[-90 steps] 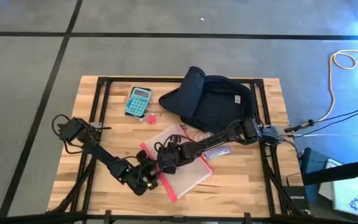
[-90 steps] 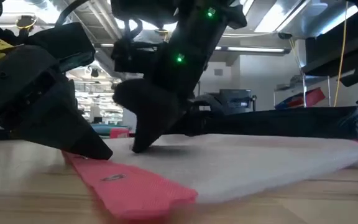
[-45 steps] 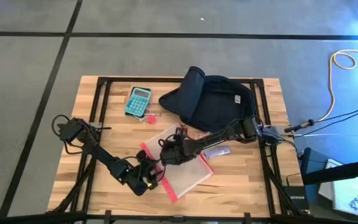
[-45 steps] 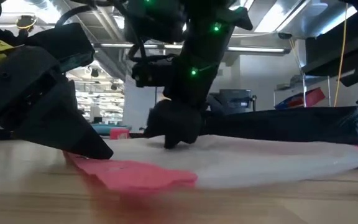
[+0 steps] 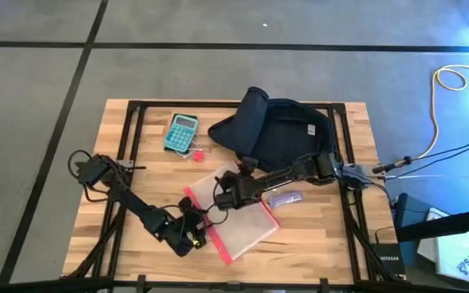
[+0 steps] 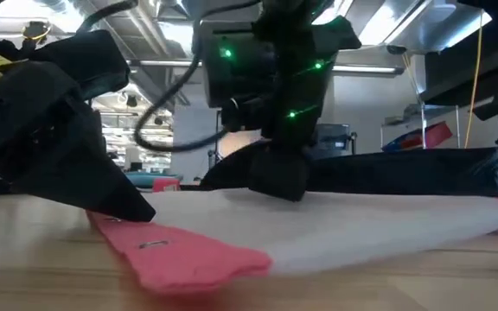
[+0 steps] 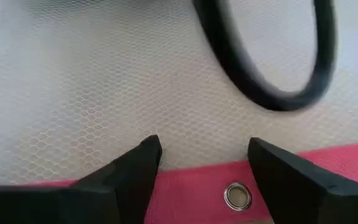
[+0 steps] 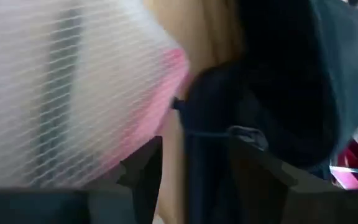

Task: Unpack backpack
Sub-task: Remove the black pen from the transparent zip bag

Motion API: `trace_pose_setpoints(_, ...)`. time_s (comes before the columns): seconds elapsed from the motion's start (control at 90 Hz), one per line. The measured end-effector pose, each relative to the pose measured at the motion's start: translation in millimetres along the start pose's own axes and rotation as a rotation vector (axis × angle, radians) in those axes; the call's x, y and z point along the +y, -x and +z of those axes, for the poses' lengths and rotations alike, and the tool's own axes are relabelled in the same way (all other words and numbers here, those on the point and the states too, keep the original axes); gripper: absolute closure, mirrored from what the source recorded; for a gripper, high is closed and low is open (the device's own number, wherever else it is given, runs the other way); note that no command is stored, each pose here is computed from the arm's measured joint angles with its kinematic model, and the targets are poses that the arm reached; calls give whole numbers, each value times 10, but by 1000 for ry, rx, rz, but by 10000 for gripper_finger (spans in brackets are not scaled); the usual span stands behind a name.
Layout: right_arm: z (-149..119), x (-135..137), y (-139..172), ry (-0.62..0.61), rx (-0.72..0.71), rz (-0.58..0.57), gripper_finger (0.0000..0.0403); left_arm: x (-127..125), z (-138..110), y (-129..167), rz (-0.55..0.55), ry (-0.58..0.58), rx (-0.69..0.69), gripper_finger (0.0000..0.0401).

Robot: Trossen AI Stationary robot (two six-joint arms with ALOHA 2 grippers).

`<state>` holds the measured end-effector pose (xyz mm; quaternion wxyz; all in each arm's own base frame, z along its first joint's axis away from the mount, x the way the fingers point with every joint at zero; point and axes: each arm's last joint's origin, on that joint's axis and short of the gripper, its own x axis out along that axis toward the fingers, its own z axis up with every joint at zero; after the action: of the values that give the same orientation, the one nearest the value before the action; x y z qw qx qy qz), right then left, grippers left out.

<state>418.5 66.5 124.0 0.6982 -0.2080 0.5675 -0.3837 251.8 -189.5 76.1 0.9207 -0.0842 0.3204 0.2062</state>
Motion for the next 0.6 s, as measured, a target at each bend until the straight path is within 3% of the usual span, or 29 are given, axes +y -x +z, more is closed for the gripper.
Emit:
trace_pose_setpoints(0.211, 59, 48, 9, -54, -36, 52, 237, 0, 0, 0, 0, 1, 0, 162)
trace_pose_setpoints(0.489, 304, 148, 21, -49, -158, 292, 237, -3, 1, 1, -2, 3, 0, 162)
trace_pose_setpoints(0.6, 363, 107, -34, -46, -179, 295, 237, -8, -7, 9, -4, 1, 0, 162)
